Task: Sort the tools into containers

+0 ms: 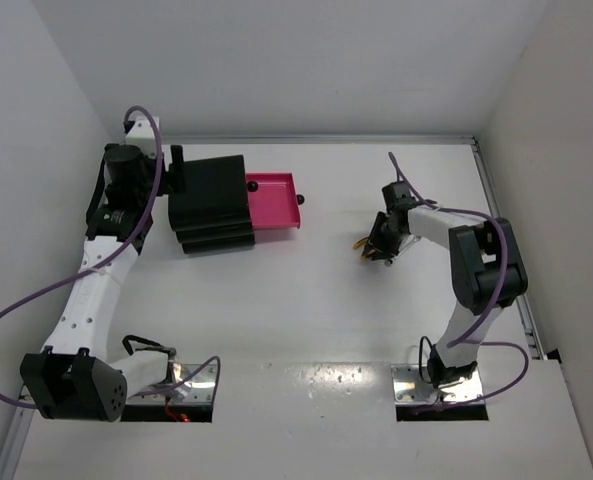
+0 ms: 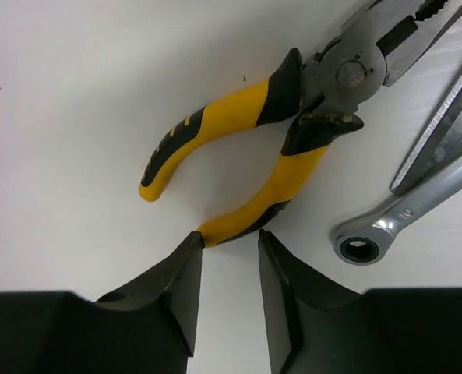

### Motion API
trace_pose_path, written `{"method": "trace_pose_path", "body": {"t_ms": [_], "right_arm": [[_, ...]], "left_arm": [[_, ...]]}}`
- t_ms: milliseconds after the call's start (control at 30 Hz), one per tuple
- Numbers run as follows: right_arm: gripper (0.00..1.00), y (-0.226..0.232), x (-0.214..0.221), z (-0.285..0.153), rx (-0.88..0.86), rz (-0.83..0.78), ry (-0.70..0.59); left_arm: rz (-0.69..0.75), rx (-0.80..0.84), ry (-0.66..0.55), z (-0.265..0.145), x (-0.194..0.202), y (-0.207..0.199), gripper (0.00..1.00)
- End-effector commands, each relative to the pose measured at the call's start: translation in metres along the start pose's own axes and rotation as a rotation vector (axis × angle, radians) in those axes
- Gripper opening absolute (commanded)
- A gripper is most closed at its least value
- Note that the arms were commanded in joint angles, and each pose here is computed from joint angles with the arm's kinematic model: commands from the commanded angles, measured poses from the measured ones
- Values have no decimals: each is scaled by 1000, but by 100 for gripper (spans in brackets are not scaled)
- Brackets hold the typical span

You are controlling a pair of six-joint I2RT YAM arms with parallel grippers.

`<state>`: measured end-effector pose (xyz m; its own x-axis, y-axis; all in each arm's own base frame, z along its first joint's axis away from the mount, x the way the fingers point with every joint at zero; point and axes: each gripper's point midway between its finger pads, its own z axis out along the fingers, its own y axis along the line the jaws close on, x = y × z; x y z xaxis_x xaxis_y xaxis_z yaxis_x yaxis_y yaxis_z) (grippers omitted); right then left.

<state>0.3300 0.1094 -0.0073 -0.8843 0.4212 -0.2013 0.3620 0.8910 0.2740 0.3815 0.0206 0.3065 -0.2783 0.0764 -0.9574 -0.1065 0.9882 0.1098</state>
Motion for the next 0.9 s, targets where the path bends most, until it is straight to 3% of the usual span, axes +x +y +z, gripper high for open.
{"method": "trace_pose_path", "body": {"t_ms": [0,133,400,500,667,867], "right_arm": [[29,-22,-6,11,117,-1,-43],[12,-26,-4,8,132,-24,-37],[9,-49,-4,-13,192,-65,-82],[28,-41,-6,-21,145,-114,-86],[41,-21,-15,-40,71,-175,-154],[42,-9,-25,-43,13,-251,-193]], "left_arm": [[-8,-5,-42,-1,-10,-1,99],[-9,-5,-51,-4,-12,-1,99],[-10,3,-60,-6,-15,-2,99],[-10,12,-61,-6,-15,-3,99],[-10,22,-62,-6,-15,-5,99],[-8,31,-53,-4,-13,-7,99]]}}
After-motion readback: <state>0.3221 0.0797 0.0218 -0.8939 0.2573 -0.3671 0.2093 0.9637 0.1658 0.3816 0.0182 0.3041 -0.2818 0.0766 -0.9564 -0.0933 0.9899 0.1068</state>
